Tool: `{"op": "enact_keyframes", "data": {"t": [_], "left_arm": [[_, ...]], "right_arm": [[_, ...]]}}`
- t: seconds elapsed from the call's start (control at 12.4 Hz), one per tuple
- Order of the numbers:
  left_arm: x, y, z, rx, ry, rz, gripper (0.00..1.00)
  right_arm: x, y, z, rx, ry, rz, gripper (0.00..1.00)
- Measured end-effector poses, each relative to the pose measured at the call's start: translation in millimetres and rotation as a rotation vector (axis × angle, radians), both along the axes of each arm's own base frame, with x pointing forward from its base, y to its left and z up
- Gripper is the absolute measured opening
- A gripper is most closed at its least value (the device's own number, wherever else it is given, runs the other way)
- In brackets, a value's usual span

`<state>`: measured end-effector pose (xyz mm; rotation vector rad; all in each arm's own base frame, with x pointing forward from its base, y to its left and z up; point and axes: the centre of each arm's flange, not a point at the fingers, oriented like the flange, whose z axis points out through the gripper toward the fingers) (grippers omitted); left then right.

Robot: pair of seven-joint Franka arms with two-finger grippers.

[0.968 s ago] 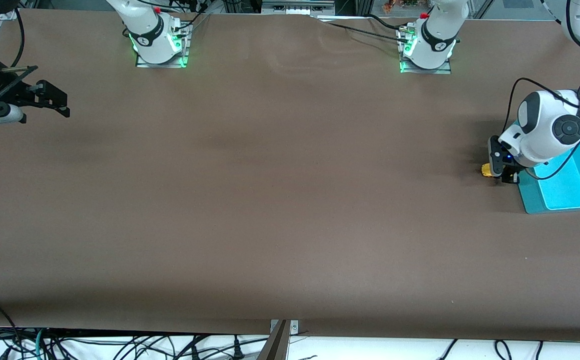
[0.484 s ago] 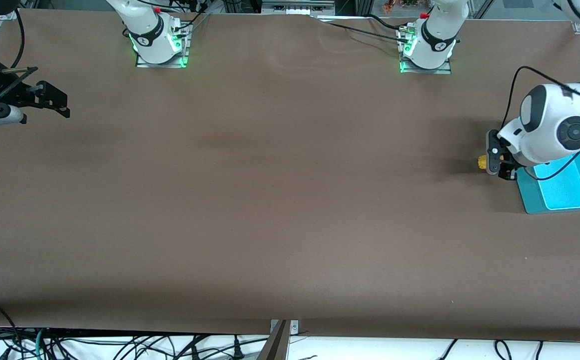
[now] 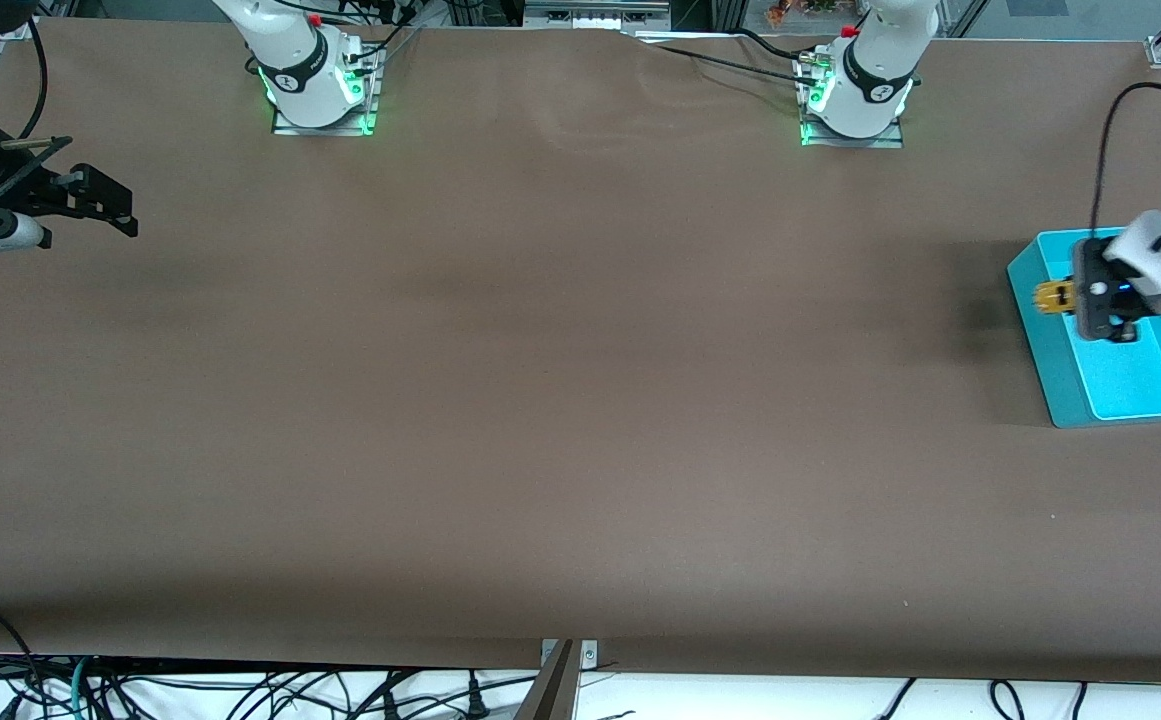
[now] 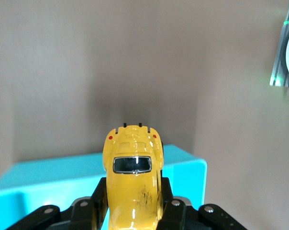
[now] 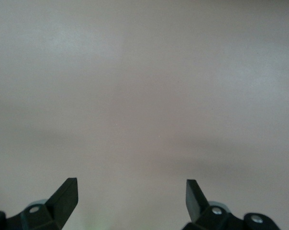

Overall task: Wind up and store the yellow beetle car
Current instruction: 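Lift the car with the left gripper over the cyan tray, then lower the car into the cyan tray and open the left gripper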

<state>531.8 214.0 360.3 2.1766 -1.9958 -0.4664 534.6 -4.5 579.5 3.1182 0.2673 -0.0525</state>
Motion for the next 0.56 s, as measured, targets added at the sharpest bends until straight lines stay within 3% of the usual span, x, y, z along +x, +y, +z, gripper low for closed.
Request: {"op": "enact_keyframes", "data": {"t": [0.24,0.56], "left_arm": [[-12.5,65.7,-41.8,0.04,-0.023,-0.01,0.46],[-28.4,122.4,-126.8,0.003,-0.091,-0.014,0.46]], "right_arm": [[0.0,0.0,-0.1,0.0,0.0,0.0,1.0],[0.1,-0.4,-0.2,0.0,0.0,-0.001,1.0]]}}
